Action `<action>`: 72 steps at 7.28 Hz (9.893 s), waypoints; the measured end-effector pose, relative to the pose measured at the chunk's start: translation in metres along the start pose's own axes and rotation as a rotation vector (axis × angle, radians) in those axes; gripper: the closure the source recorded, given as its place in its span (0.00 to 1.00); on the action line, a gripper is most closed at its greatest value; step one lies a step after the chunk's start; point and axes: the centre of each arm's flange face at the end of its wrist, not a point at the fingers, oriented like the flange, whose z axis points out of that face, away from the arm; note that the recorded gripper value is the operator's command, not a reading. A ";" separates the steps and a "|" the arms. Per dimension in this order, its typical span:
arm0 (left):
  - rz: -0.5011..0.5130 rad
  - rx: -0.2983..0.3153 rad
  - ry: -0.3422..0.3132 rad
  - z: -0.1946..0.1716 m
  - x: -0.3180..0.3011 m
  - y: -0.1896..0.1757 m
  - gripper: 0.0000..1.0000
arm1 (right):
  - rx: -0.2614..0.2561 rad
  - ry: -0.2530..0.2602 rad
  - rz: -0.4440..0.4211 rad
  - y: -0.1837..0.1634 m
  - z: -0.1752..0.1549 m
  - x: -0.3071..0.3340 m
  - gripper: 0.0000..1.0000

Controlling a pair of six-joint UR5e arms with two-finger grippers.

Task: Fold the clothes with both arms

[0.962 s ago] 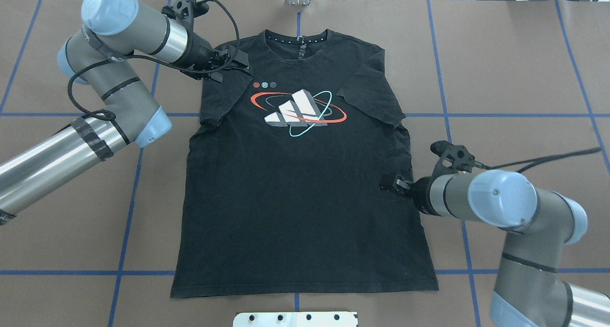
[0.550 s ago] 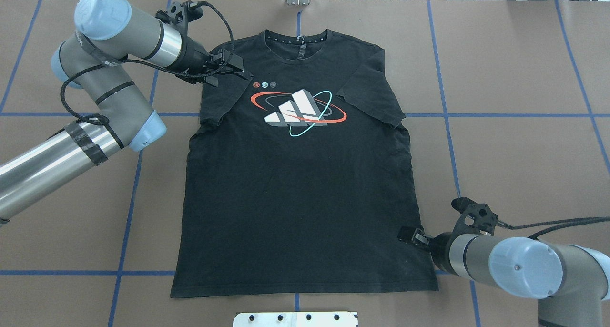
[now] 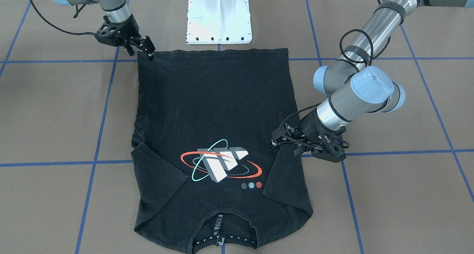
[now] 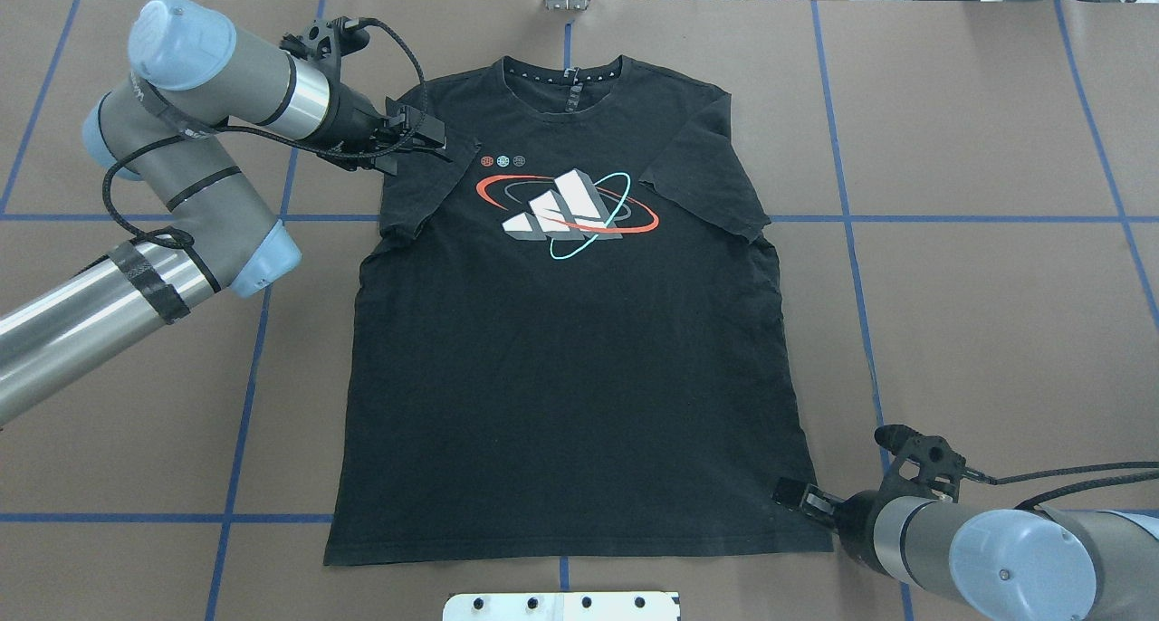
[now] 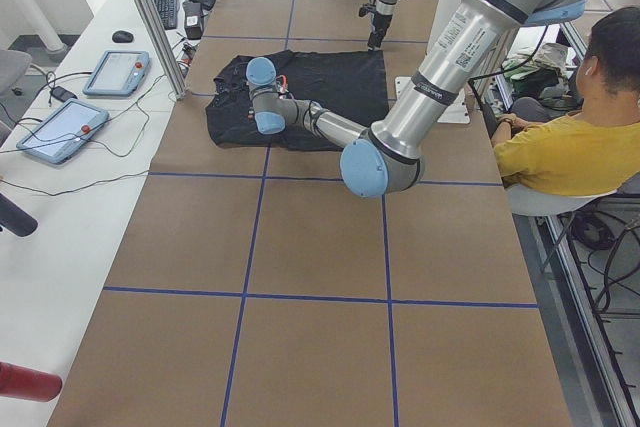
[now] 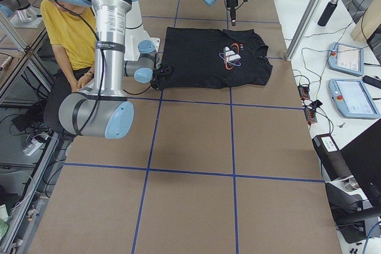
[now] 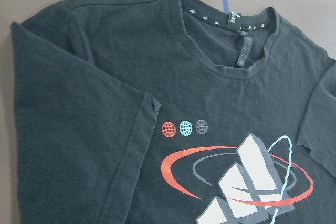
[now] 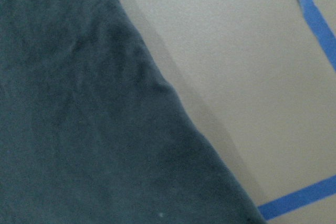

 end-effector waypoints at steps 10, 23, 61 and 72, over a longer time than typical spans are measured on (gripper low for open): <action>-0.003 -0.007 -0.015 0.006 -0.010 0.000 0.01 | 0.009 0.036 -0.017 0.018 0.002 0.007 0.48; -0.411 0.023 -0.008 -0.016 0.002 0.176 0.10 | -0.021 0.009 -0.016 0.027 -0.030 0.008 1.00; -0.564 0.087 -0.043 -0.136 0.039 0.196 1.00 | 0.021 0.018 0.100 -0.120 -0.153 -0.135 1.00; -0.489 0.304 -0.177 -0.036 -0.042 -0.043 1.00 | 0.101 0.167 0.100 -0.392 -0.010 -0.242 1.00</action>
